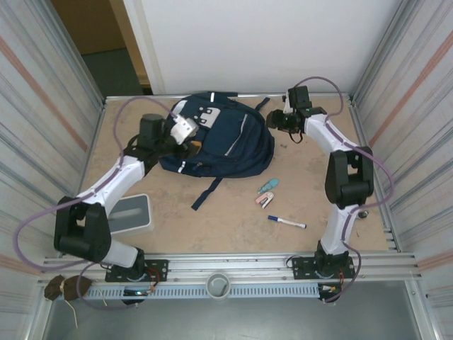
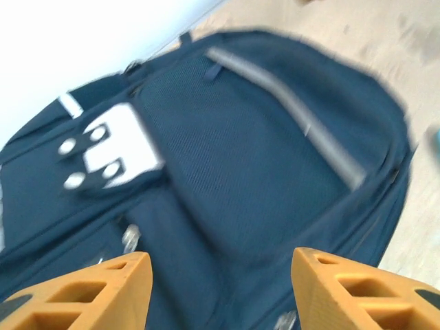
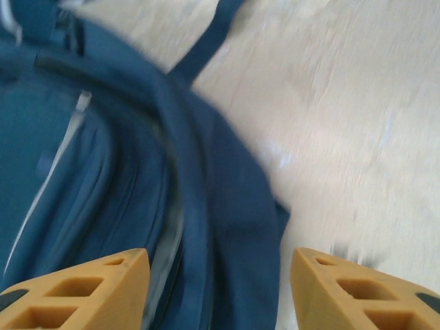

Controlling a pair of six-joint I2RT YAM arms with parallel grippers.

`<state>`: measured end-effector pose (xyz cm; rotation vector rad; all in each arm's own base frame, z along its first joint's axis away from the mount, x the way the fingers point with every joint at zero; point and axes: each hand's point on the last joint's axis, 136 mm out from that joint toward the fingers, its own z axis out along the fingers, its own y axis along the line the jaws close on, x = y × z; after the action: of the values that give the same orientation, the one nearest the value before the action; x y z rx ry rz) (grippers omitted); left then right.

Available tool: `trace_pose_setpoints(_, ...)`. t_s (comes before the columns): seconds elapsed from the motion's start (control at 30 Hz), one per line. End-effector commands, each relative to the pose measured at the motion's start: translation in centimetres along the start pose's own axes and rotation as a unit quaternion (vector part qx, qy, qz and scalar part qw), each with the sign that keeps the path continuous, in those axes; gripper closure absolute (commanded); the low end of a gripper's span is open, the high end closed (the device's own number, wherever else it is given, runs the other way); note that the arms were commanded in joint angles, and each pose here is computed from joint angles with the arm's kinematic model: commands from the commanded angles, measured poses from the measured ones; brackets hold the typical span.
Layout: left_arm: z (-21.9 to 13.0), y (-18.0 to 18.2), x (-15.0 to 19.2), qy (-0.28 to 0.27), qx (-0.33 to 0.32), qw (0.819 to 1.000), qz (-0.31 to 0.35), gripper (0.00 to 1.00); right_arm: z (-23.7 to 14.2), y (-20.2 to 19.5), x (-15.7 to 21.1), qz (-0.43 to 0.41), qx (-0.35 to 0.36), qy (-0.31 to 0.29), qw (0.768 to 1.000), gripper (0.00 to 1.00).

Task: Pack the student bag

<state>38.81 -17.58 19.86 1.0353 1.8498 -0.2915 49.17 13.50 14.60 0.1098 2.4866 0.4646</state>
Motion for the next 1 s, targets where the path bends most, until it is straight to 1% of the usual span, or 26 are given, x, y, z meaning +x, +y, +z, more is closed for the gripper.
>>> trace_pose_setpoints(0.0, -0.6, -0.5, 4.4, 0.051, 0.003, 0.987, 0.149, 0.43, -3.0, 2.5, 2.9, -0.015, -0.028, 0.004, 0.999, 0.39)
trace_pose_setpoints(0.07, -0.4, -0.8, 6.9, 0.088, 0.004, 0.978, 0.191, 0.42, -3.8, 2.8, 4.5, -0.014, -0.033, 0.012, 0.999, 0.38)
trace_pose_setpoints(0.13, 0.0, -0.6, 8.4, 0.104, -0.002, 0.97, 0.22, 0.41, -4.5, 3.5, 6.0, -0.018, -0.047, 0.024, 0.998, 0.37)
trace_pose_setpoints(0.23, 1.0, 0.3, 8.8, 0.109, -0.017, 0.964, 0.241, 0.4, -5.3, 4.8, 7.8, -0.026, -0.066, 0.044, 0.997, 0.37)
trace_pose_setpoints(0.37, 2.3, 1.5, 9.0, 0.118, -0.027, 0.962, 0.245, 0.43, -5.5, 7.2, 10.6, -0.024, -0.114, 0.064, 0.991, 0.37)
trace_pose_setpoints(0.53, 4.3, 1.7, 10.2, 0.135, -0.002, 0.961, 0.242, 0.46, -3.2, 9.7, 14.0, 0.0, -0.159, 0.107, 0.981, 0.39)
trace_pose_setpoints(0.63, 5.2, 2.3, 10.7, 0.143, -0.006, 0.96, 0.242, 0.49, -1.6, 9.4, 14.4, 0.006, -0.148, 0.113, 0.982, 0.42)
trace_pose_setpoints(0.67, 5.5, 2.4, 10.8, 0.144, -0.006, 0.96, 0.242, 0.5, -1.0, 8.9, 14.3, 0.008, -0.138, 0.111, 0.984, 0.43)
trace_pose_setpoints(0.8, 6.2, 1.9, 10.9, 0.144, 0.006, 0.962, 0.233, 0.7, 0.6, 6.1, 12.3, 0.014, -0.093, 0.088, 0.992, 0.51)
trace_pose_setpoints(0.9, 6.2, 0.5, 10.3, 0.129, 0.032, 0.966, 0.224, 0.83, 1.1, 4.4, 10.2, 0.013, -0.071, 0.071, 0.995, 0.52)
trace_pose_setpoints(0.97, 6.0, -0.4, 9.8, 0.119, 0.051, 0.97, 0.205, 0.86, 1.2, 3.6, 8.8, 0.013, -0.063, 0.065, 0.996, 0.52)
